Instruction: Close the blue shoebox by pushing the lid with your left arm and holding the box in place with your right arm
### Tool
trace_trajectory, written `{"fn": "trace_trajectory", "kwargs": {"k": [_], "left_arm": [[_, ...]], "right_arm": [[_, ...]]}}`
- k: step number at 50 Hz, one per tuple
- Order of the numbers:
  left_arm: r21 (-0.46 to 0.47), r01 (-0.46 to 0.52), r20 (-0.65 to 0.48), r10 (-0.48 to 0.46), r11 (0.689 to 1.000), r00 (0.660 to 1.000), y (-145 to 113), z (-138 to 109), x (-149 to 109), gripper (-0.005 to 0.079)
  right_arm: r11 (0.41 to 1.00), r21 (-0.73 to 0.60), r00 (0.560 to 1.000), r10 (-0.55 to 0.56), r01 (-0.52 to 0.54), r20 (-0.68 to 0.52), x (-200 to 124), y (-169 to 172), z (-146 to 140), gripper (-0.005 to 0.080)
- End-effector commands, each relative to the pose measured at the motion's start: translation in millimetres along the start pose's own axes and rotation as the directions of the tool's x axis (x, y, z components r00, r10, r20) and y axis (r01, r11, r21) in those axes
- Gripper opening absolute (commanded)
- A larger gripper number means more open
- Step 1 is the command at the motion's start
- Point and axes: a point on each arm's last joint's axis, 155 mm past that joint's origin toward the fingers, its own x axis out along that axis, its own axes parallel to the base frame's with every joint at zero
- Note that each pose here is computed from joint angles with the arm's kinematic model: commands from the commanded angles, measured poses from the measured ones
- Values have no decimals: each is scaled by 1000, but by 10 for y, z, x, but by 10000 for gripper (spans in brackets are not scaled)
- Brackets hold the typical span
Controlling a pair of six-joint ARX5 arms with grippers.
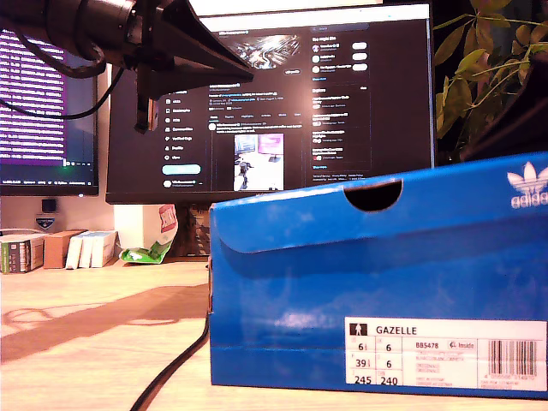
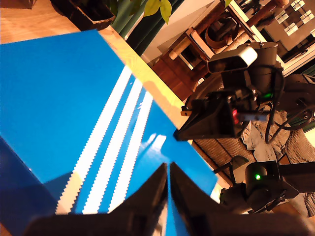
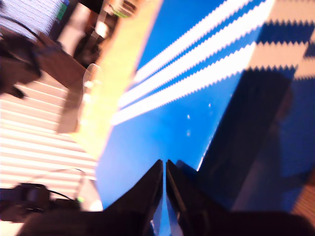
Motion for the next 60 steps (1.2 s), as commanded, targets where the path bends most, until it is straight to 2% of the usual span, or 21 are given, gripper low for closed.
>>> {"fn": "trace_trajectory", "kwargs": {"k": [1,10,15,16,17,23,29,32,39,46,47,55,60], "left_arm": [[11,1,0,-1,1000,1000,5,14,9,-20],[10,1,-2,-1,1000,1000,7,8,9,-20],[21,0,-2,0,1000,1000,9,9,9,-20],[63,-1,-2,1,998,1000,10,9,8,-20],[62,-1,-2,1,998,1000,13,9,8,-20],[94,-86,36,83,992,996,140,86,-56,-20],[163,-212,106,196,964,975,281,239,-220,-20],[178,-229,137,206,957,969,269,316,-301,-19],[193,-257,199,219,947,955,309,490,-451,-19],[160,-289,216,253,944,943,409,540,-577,-10],[214,-311,218,265,926,939,428,539,-609,-11],[198,-457,209,419,867,884,678,456,-844,-11],[196,-509,218,469,838,856,723,449,-978,-11]], "right_arm": [[1000,-3,1000,-21,21,-18,25,-51,-56,-11],[995,-32,994,-96,95,-48,30,-184,-151,-11],[994,-56,995,-94,91,-42,37,-175,-133,-11],[994,-65,995,-93,91,-35,37,-173,-112,-11],[993,-75,995,-92,90,-28,37,-168,-91,-11],[983,-162,995,-80,88,54,-11,-79,163,-11],[957,-245,982,-121,155,147,-150,-11,462,-11],[939,-287,972,-138,190,192,-215,35,605,-10],[919,-341,961,-112,198,254,-306,209,861,-10],[895,-371,944,-137,248,301,-392,258,1028,-10],[885,-384,940,-146,264,309,-405,249,1040,-10],[814,-409,893,-272,412,359,-542,79,1078,-10],[784,-403,864,-322,473,386,-634,35,1092,-10]]}}
